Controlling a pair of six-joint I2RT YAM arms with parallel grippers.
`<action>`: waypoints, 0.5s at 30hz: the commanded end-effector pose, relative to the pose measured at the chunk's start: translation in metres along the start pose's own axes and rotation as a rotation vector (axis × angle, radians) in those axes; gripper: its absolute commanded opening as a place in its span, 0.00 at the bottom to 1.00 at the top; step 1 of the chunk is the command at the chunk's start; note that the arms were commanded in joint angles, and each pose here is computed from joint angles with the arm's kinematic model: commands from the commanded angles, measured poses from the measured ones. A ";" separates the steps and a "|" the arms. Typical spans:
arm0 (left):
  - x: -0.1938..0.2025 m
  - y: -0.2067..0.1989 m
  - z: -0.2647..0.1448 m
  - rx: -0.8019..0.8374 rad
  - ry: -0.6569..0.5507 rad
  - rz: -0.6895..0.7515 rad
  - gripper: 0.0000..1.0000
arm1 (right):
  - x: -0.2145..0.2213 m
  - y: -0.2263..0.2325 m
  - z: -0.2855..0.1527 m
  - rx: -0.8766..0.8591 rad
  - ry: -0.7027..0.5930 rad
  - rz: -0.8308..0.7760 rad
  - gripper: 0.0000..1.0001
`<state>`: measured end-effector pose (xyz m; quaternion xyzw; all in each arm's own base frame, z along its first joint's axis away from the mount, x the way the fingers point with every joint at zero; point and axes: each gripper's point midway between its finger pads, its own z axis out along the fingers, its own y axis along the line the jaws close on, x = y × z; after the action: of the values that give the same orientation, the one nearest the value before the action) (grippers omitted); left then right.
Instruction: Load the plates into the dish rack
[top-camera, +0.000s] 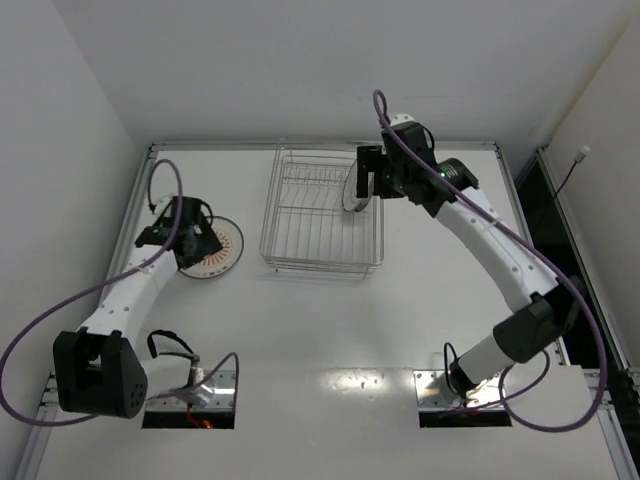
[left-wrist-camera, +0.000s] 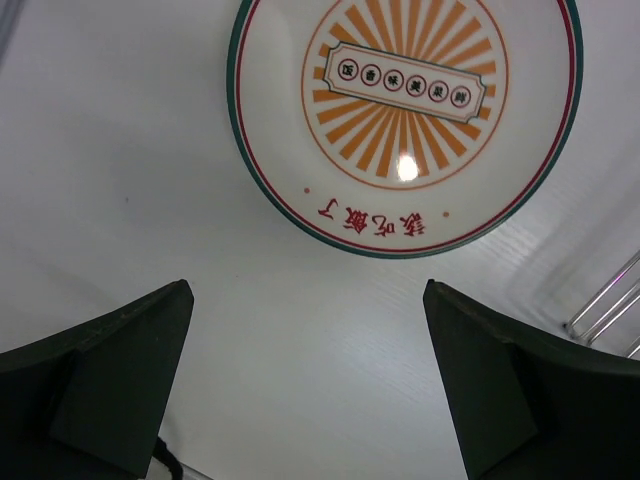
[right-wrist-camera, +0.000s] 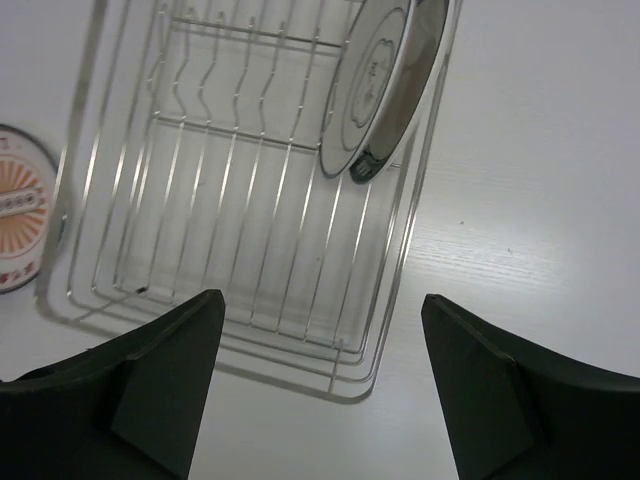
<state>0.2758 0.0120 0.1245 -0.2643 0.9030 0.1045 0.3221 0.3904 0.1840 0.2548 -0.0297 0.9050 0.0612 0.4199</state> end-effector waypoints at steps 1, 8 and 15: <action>-0.017 -0.017 0.006 0.177 0.064 -0.127 1.00 | 0.006 0.020 -0.015 -0.147 -0.014 -0.019 0.77; 0.005 0.003 0.050 0.416 0.301 -0.451 1.00 | 0.006 0.030 -0.043 -0.265 -0.051 -0.032 0.78; 0.025 0.009 0.069 0.538 0.299 -0.627 1.00 | 0.000 0.027 -0.052 -0.275 -0.078 -0.057 0.81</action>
<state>0.2644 0.0425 0.0349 -0.4681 0.8374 -0.1927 0.2063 0.3464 0.2005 0.2577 -0.0936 0.8969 0.1519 0.4045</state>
